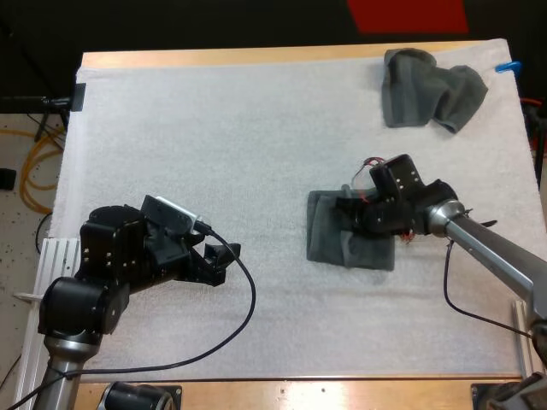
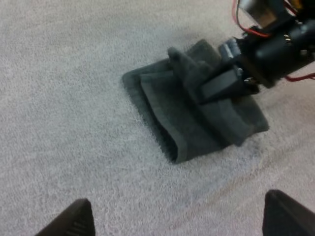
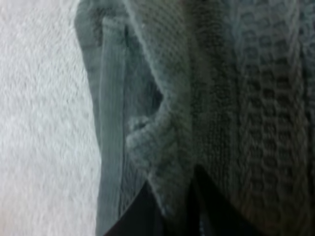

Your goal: Pick towel from pile fold and stack

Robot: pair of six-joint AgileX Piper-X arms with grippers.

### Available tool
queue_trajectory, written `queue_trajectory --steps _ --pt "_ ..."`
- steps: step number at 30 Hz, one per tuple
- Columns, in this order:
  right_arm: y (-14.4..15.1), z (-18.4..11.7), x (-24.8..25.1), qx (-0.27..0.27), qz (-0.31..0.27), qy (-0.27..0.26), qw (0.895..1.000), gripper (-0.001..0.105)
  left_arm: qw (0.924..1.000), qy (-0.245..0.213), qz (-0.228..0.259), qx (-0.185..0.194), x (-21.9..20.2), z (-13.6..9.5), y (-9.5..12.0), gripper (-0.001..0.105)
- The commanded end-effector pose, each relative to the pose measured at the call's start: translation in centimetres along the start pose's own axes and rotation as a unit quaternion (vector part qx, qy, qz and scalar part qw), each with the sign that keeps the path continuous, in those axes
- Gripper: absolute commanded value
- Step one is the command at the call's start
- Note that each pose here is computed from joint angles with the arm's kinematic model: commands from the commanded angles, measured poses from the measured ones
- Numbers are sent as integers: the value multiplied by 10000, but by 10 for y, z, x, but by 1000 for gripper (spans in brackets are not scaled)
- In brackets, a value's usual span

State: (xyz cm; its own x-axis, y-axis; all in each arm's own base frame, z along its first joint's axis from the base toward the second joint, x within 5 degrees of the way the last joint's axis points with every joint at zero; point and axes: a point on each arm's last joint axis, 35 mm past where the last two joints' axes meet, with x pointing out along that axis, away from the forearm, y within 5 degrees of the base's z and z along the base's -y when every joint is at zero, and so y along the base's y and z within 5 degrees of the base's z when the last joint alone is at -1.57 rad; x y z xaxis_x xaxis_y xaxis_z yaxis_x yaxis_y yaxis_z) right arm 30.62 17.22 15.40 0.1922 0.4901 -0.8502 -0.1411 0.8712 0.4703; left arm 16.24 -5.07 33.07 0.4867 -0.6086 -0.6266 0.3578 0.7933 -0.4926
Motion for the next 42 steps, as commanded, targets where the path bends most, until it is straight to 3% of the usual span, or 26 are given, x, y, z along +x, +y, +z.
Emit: queue_trajectory --steps 1,7,9,15,17,27,34,38,42 --pt "4 6 -2 7 135 -155 9998 0 10000 14 -61 -19 -1 0 -1 68" --pt "8 11 -1 -32 468 -265 9985 0 10000 14 -61 -19 -1 0 -1 68" --pt "10 13 -1 -95 682 -295 9972 5 10000 14 -61 -19 -1 0 -1 68" --pt "16 15 -2 -239 1104 -274 9932 61 10000 14 -61 -9 -1 0 -1 68" --pt "17 14 -2 -329 1238 -230 9915 66 10000 14 -61 -9 -1 0 -1 68" --pt "38 11 -54 -1136 1551 -549 9798 66 10000 -22 -68 2 6 -3 3 68" --pt "55 -15 -140 -2090 908 -1318 9647 66 9991 -199 -247 -292 18 8 6 68" --pt "59 -40 -190 -2568 376 -1837 9481 66 9962 -111 -452 -729 36 18 13 76" --pt "59 -61 -224 -2847 -19 -2230 9323 66 9947 153 -550 -854 61 21 14 76"
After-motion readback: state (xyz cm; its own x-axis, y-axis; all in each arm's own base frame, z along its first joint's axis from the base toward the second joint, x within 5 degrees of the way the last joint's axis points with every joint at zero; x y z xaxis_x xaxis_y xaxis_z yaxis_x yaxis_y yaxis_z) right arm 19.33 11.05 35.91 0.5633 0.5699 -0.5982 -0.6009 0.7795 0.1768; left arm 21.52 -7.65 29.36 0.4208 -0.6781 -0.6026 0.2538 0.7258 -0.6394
